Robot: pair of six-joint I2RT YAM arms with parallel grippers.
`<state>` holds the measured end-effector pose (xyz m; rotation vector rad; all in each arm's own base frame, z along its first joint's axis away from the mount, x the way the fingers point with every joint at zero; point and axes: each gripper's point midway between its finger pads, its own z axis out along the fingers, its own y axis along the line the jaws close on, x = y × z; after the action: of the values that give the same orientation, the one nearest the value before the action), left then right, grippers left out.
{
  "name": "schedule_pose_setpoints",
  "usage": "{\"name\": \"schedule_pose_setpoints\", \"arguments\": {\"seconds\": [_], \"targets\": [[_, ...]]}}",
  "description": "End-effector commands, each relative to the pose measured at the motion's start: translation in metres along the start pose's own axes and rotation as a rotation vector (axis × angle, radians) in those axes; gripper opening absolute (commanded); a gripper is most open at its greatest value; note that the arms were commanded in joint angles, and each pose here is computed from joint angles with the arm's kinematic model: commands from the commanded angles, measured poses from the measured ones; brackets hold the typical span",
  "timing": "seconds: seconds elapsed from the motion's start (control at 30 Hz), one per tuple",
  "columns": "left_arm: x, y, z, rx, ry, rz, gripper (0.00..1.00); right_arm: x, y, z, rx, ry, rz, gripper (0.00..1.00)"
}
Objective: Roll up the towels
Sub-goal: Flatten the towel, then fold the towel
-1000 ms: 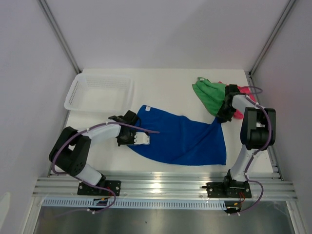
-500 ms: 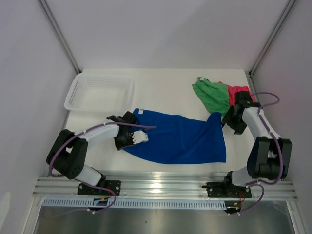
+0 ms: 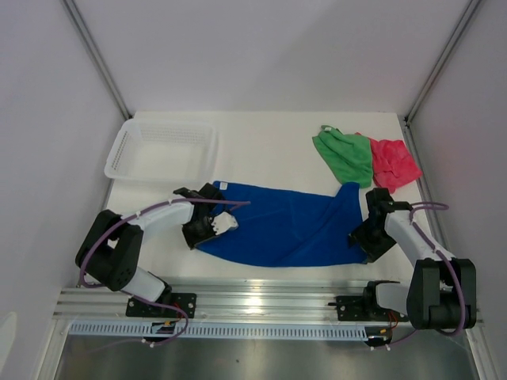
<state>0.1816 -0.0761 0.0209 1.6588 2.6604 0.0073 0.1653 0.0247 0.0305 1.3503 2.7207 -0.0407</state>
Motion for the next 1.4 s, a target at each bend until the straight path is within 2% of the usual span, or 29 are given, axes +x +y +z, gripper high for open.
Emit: {"name": "schedule_pose_setpoints", "arguments": {"seconds": [0.0, 0.17, 0.27, 0.3, 0.33, 0.4, 0.43, 0.47, 0.5, 0.53, 0.57, 0.6, 0.63, 0.67, 0.73, 0.77, 0.8, 0.83, 0.87, 0.93, 1.03, 1.1, 1.13, 1.23, 1.37], "targets": [[0.029, -0.018, -0.005, 0.033, 0.102, -0.107, 0.01, -0.001, 0.000, 0.002, 0.015, -0.031, 0.066, 0.62], [0.049, -0.039, 0.000, 0.090, 0.165, -0.167, 0.01, 0.000, -0.001, 0.013, 0.025, -0.021, 0.051, 0.61], [0.049, -0.035, 0.000, 0.060, 0.154, -0.170, 0.01, -0.012, 0.017, 0.001, -0.060, -0.066, -0.027, 0.59], [0.048, -0.032, -0.001, 0.046, 0.149, -0.170, 0.01, -0.027, 0.037, -0.017, -0.131, -0.121, -0.068, 0.59], [0.046, -0.028, -0.002, 0.026, 0.137, -0.169, 0.01, -0.038, 0.056, -0.034, -0.219, -0.206, -0.212, 0.61], [0.040, -0.018, -0.006, -0.015, 0.114, -0.163, 0.01, -0.063, 0.093, -0.080, -0.353, -0.369, -0.367, 0.63], [0.039, -0.015, -0.006, -0.025, 0.107, -0.156, 0.01, -0.071, 0.101, -0.093, -0.381, -0.428, -0.438, 0.64], [0.036, -0.013, -0.006, -0.034, 0.097, -0.153, 0.01, -0.079, 0.105, -0.103, -0.394, -0.497, -0.592, 0.65], [0.037, -0.011, -0.005, -0.038, 0.094, -0.158, 0.01, -0.081, 0.119, -0.119, -0.481, -0.558, -0.687, 0.66], [0.037, -0.011, -0.003, -0.037, 0.095, -0.158, 0.01, -0.080, 0.124, -0.125, -0.513, -0.594, -0.783, 0.66], [0.036, -0.009, -0.003, -0.041, 0.088, -0.161, 0.01, -0.079, 0.125, -0.129, -0.523, -0.648, -0.981, 0.67], [0.038, -0.007, -0.002, -0.039, 0.084, -0.175, 0.01, -0.075, 0.128, -0.132, -0.549, -0.673, -1.092, 0.67], [0.038, -0.006, -0.002, -0.040, 0.080, -0.185, 0.01, -0.063, 0.125, -0.130, -0.581, -0.669, -1.212, 0.67], [0.039, -0.003, -0.001, -0.041, 0.071, -0.202, 0.01, -0.061, 0.114, -0.121, -0.531, -0.675, -1.376, 0.67], [0.040, 0.001, 0.000, -0.047, 0.065, -0.201, 0.01, -0.049, 0.095, -0.106, -0.492, -0.624, -1.551, 0.67], [0.040, 0.003, -0.001, -0.051, 0.058, -0.200, 0.01, -0.024, 0.070, -0.090, -0.496, -0.470, -1.665, 0.67], [0.039, 0.002, -0.001, -0.042, 0.047, -0.188, 0.01, -0.015, 0.056, -0.082, -0.483, -0.412, -1.834, 0.67], [0.037, 0.002, -0.001, -0.039, 0.034, -0.182, 0.01, -0.001, 0.037, -0.070, -0.476, -0.306, -1.897, 0.66], [0.034, 0.002, -0.002, -0.035, 0.019, -0.181, 0.01, 0.012, 0.013, -0.060, -0.449, -0.174, -1.932, 0.66], [0.032, -0.001, -0.002, -0.016, 0.010, -0.175, 0.01, 0.023, -0.006, -0.049, -0.433, -0.071, -1.969, 0.65], [0.029, 0.000, -0.002, -0.009, 0.005, -0.175, 0.01, 0.029, 0.003, -0.052, -0.472, -0.133, -2.047, 0.64], [0.028, 0.000, -0.003, -0.006, 0.001, -0.178, 0.01, 0.027, 0.007, -0.046, -0.419, -0.180, -2.135, 0.65], [0.028, -0.001, -0.003, -0.004, 0.002, -0.178, 0.01, 0.026, 0.006, -0.041, -0.391, -0.177, -2.172, 0.63], [0.027, 0.001, -0.004, -0.008, 0.001, -0.178, 0.01, 0.032, -0.009, -0.018, -0.335, -0.065, -2.267, 0.59], [0.028, 0.002, -0.005, -0.016, 0.005, -0.179, 0.02, 0.026, -0.010, 0.003, -0.276, -0.099, -2.289, 0.57]]}}
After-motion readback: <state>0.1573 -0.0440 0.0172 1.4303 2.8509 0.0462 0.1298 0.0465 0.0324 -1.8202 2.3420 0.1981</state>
